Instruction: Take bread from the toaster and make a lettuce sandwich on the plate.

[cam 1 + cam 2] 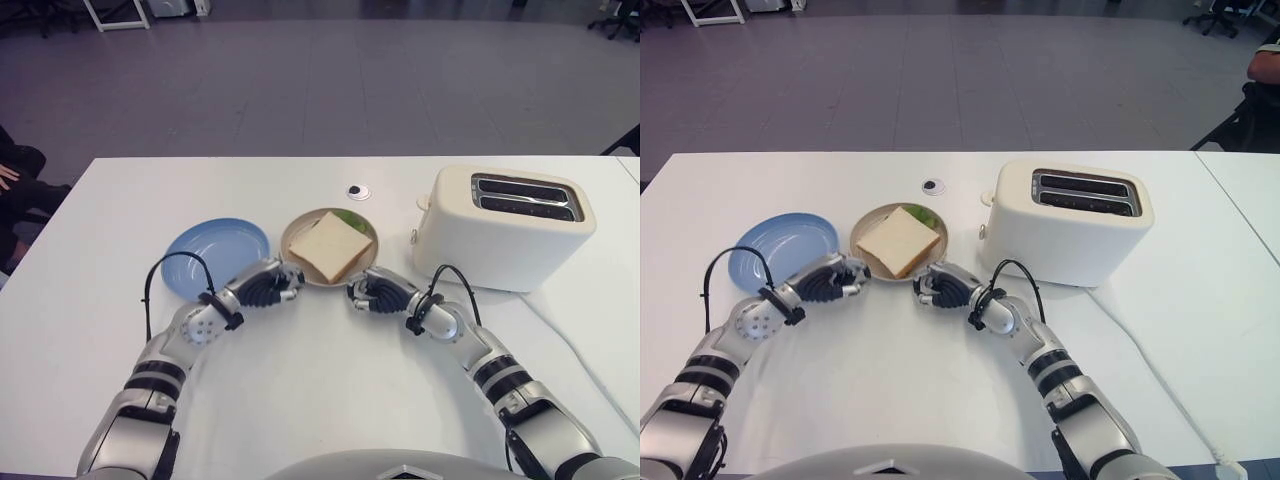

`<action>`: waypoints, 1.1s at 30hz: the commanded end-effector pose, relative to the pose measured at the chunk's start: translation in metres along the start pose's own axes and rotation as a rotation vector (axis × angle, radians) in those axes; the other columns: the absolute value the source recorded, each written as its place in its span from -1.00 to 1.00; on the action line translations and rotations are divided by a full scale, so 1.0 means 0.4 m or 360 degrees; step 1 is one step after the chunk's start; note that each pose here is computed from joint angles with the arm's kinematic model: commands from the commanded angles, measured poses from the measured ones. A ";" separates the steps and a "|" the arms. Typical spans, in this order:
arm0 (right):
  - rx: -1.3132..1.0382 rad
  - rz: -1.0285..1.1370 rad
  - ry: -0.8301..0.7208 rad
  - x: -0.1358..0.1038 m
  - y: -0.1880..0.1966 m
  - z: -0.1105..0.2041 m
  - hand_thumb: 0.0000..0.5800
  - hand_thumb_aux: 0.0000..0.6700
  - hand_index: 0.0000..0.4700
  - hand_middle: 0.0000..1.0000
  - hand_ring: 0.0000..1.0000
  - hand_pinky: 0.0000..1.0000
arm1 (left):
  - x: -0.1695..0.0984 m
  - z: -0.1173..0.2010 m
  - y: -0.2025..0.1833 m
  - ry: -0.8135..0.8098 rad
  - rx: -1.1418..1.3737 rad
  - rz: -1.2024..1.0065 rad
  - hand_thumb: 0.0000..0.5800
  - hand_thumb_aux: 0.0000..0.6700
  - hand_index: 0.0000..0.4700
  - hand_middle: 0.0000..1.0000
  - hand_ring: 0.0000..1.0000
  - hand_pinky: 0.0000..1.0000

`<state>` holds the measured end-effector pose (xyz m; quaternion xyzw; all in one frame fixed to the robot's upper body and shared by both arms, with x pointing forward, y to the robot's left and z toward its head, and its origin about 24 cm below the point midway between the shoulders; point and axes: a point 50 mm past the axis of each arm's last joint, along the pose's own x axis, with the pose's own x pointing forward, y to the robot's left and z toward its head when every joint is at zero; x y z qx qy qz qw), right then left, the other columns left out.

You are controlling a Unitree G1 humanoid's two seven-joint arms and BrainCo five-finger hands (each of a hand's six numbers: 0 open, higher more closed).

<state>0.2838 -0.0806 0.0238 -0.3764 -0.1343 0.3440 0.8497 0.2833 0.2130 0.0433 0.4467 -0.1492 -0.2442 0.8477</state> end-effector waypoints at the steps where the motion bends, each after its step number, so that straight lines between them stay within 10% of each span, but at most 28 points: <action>1: 0.0021 -0.0274 -0.0027 0.016 -0.059 0.008 1.00 1.00 1.00 1.00 1.00 1.00 | 0.019 0.019 0.030 -0.0095 -0.0051 0.0275 -0.66 -0.82 -0.82 0.15 0.15 0.15; 2: 0.0034 -0.0343 -0.0045 0.016 -0.071 0.012 1.00 1.00 1.00 1.00 1.00 1.00 | 0.022 0.026 0.039 -0.0134 -0.0090 0.0346 -1.00 -1.00 -1.00 -0.15 -0.15 -0.15; 6: 0.0096 -0.0660 -0.0225 -0.002 -0.141 0.055 1.00 1.00 1.00 1.00 1.00 1.00 | 0.004 0.091 0.065 -0.0480 -0.0329 0.0529 -1.00 -1.00 -1.00 -0.56 -0.56 -0.56; 7: 0.0112 -0.0745 -0.0288 -0.012 -0.162 0.070 0.58 0.08 0.08 0.75 0.75 0.75 | -0.005 0.108 0.077 -0.0574 -0.0390 0.0580 -1.00 -1.00 -1.00 -0.75 -0.75 -0.75; 8: 0.0131 -0.0841 -0.0374 -0.026 -0.187 0.088 -0.94 -0.97 -0.97 0.33 0.33 0.33 | -0.018 0.130 0.085 -0.0695 -0.0445 0.0612 -1.00 -1.00 -1.00 -1.00 -1.00 -1.00; 9: 0.0150 -0.0919 -0.0450 -0.040 -0.207 0.104 -1.00 -1.00 -1.00 -0.68 -0.68 -0.68 | -0.028 0.151 0.089 -0.0795 -0.0495 0.0627 -1.00 -1.00 -1.00 -1.00 -1.00 -1.00; 10: 0.0177 -0.1013 -0.0539 -0.058 -0.229 0.122 -1.00 -1.00 -1.00 -1.00 -1.00 -1.00 | -0.035 0.172 0.097 -0.0896 -0.0544 0.0651 -1.00 -1.00 -1.00 -1.00 -1.00 -1.00; 33: 0.0266 -0.1164 -0.0785 -0.126 -0.273 0.158 -1.00 -1.00 -1.00 -1.00 -1.00 -1.00 | -0.014 0.197 0.102 -0.0934 -0.0527 0.0718 -1.00 -1.00 -1.00 -1.00 -1.00 -1.00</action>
